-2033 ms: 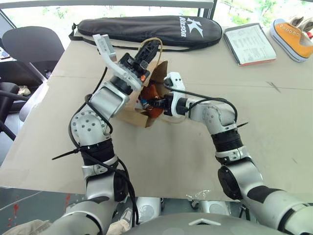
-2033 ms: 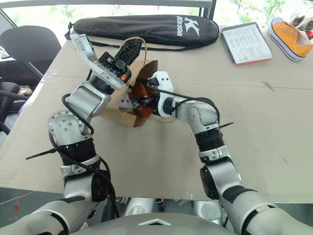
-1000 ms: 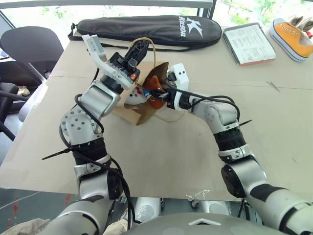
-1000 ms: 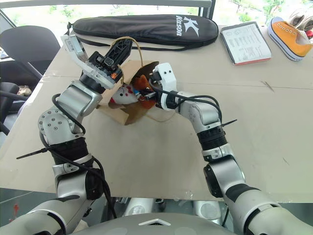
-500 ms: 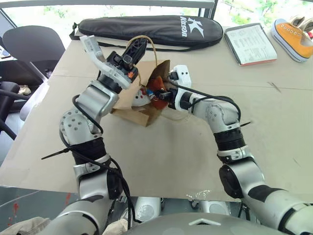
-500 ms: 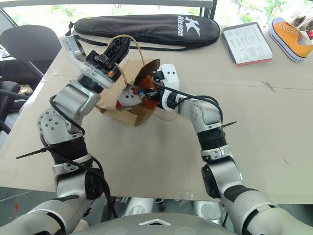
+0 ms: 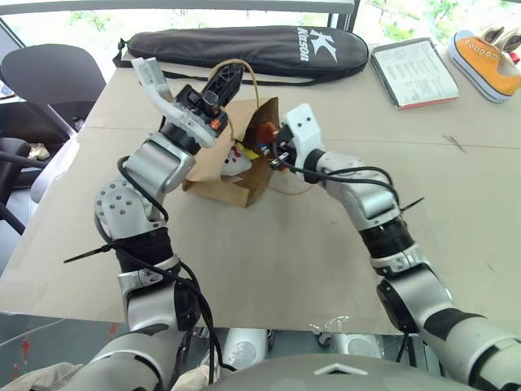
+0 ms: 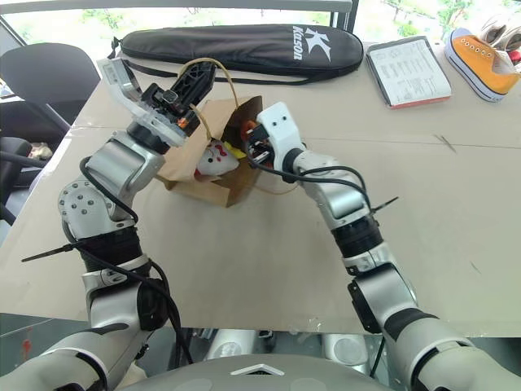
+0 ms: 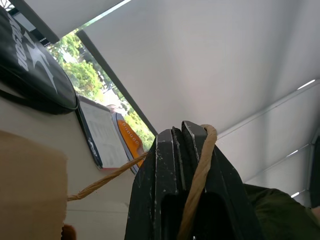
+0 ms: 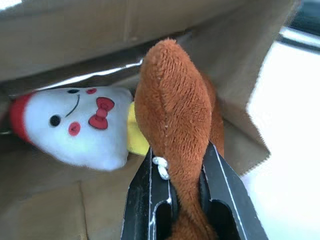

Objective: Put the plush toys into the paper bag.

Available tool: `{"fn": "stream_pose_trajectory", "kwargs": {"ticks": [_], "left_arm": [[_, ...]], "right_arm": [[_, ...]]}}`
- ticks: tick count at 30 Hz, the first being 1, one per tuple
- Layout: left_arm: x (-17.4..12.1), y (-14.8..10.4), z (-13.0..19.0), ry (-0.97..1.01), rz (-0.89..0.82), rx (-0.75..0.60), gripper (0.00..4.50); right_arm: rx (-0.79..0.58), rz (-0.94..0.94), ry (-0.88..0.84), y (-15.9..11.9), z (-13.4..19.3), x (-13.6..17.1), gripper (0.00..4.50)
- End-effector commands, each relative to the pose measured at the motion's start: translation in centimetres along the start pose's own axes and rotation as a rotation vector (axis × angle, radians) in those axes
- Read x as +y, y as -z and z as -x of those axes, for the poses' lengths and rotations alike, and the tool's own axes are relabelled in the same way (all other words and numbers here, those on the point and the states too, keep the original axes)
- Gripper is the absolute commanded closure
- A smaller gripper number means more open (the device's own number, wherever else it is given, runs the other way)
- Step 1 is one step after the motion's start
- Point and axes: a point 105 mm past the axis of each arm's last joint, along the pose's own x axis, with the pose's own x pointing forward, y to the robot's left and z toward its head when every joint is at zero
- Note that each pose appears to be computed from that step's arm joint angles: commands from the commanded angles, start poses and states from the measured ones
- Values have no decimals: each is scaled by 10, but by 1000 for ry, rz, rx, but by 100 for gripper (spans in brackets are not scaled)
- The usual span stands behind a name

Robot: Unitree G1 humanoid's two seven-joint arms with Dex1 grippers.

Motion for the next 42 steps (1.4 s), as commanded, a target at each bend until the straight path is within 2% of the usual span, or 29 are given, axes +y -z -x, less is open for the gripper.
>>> {"fn": "stream_pose_trajectory", "kwargs": {"ticks": [1,7,13,22,27,30,31,42], "left_arm": [[-18,3,-3,75,-24,21,450],[-17,11,2,70,-36,40,450],[-18,13,6,71,-32,35,450],[-21,17,5,85,-20,29,450],[-16,16,12,62,-28,20,450],[-13,12,16,45,-38,7,450],[-12,10,17,40,-42,4,450],[-1,1,22,16,-65,-22,450]], "right_arm": [[-62,66,-28,-9,-12,10,445],[-115,-276,-224,-14,-18,36,445],[-89,-482,-403,-25,-8,56,445],[60,-565,-493,-10,-11,83,445],[102,-508,-498,3,-12,93,303],[119,-482,-479,10,-6,88,164],[124,-461,-472,12,-2,85,132],[101,-353,-396,4,50,48,132]]}}
